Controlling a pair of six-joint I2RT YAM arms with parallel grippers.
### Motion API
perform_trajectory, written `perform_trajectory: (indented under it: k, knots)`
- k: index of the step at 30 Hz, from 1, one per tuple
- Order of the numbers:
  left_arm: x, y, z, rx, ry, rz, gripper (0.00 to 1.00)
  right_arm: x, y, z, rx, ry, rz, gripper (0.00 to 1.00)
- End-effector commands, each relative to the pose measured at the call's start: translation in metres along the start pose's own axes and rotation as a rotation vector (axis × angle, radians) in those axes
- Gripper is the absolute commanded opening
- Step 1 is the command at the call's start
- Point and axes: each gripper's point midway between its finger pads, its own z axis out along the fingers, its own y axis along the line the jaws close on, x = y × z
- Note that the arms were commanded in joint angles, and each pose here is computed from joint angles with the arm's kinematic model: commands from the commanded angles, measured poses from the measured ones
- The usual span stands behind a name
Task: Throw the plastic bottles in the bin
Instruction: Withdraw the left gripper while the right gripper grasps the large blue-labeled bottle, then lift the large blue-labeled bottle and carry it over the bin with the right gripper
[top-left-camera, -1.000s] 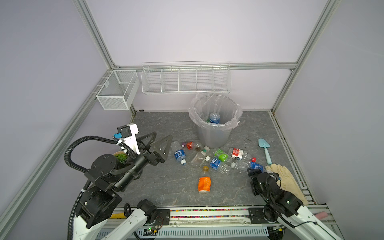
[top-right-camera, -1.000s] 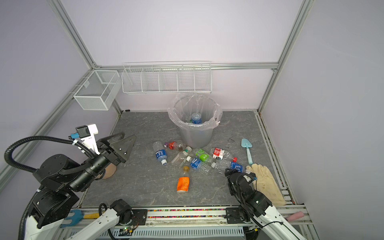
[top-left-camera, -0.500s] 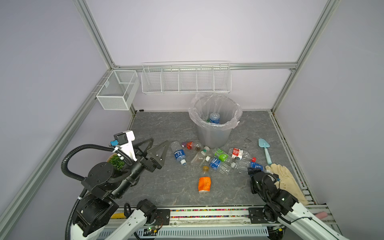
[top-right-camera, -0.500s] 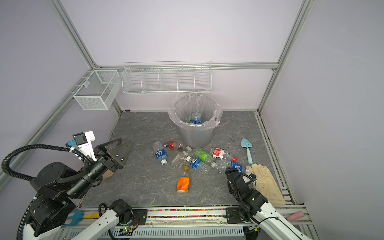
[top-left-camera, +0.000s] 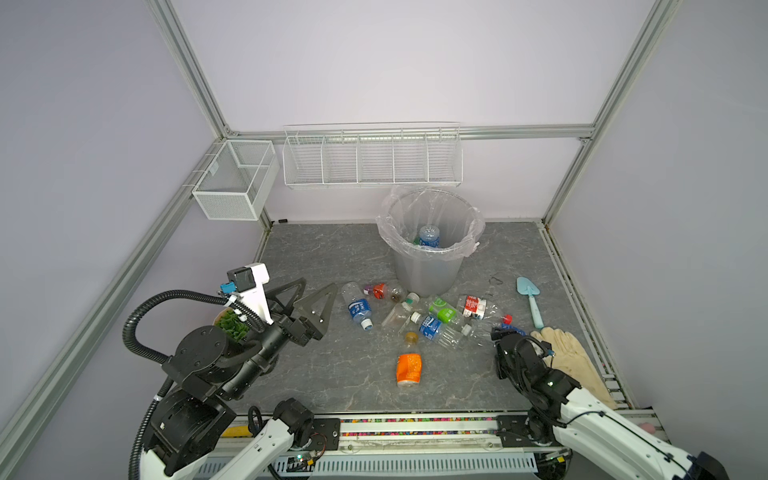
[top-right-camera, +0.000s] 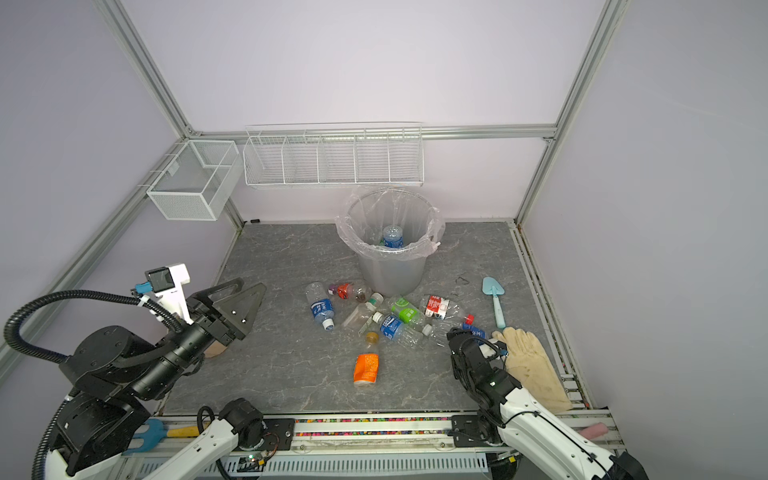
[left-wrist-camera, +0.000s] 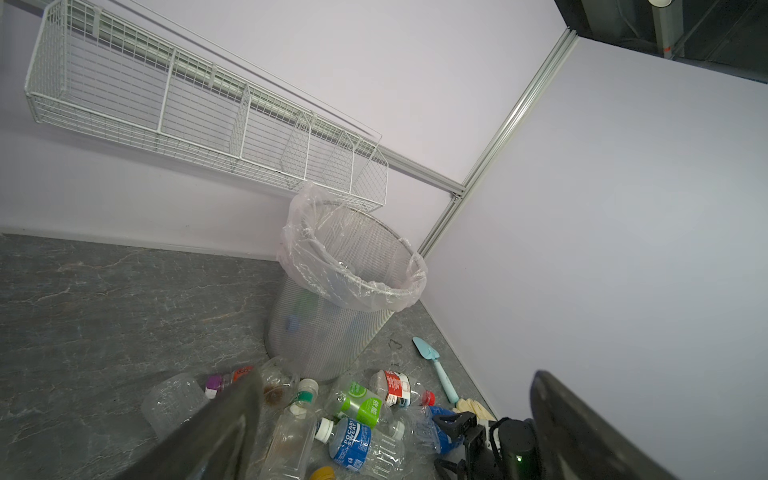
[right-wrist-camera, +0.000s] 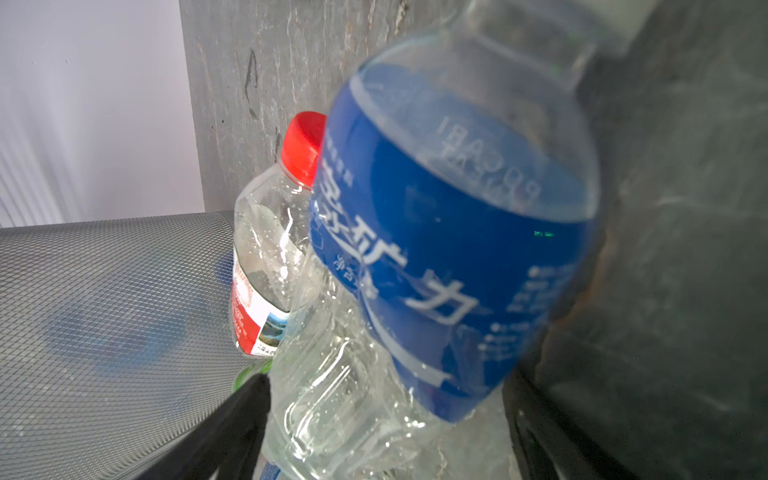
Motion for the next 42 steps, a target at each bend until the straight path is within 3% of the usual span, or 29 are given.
perform_trajectory:
  k: [1, 7, 12, 19, 25, 35, 42]
  knots:
    - [0.004, 0.005, -0.004, -0.022, 0.007, 0.0, 0.99, 0.01, 0.001, 0.008, 0.016, 0.06, 0.047, 0.93]
    - [0.004, 0.007, -0.007, -0.033, 0.007, 0.004, 0.99, 0.014, 0.005, 0.02, 0.046, 0.085, 0.023, 1.0]
    - [0.005, 0.01, -0.011, -0.044, 0.003, 0.007, 0.99, 0.015, 0.0, 0.027, 0.076, 0.084, 0.009, 0.85]
    - [0.005, 0.011, -0.013, -0.05, 0.003, 0.011, 0.99, 0.011, -0.004, 0.026, 0.089, 0.067, -0.006, 0.43]
    - [0.005, 0.012, -0.015, -0.052, 0.003, 0.011, 0.99, 0.002, 0.002, 0.01, 0.101, 0.04, -0.041, 0.13]
    - [0.013, 0.012, -0.01, -0.044, 0.035, -0.001, 0.99, -0.019, 0.032, -0.031, 0.019, -0.02, -0.107, 0.15]
    - [0.04, 0.025, -0.001, -0.069, 0.103, -0.019, 0.99, -0.03, 0.08, -0.073, -0.123, -0.043, -0.201, 0.15]
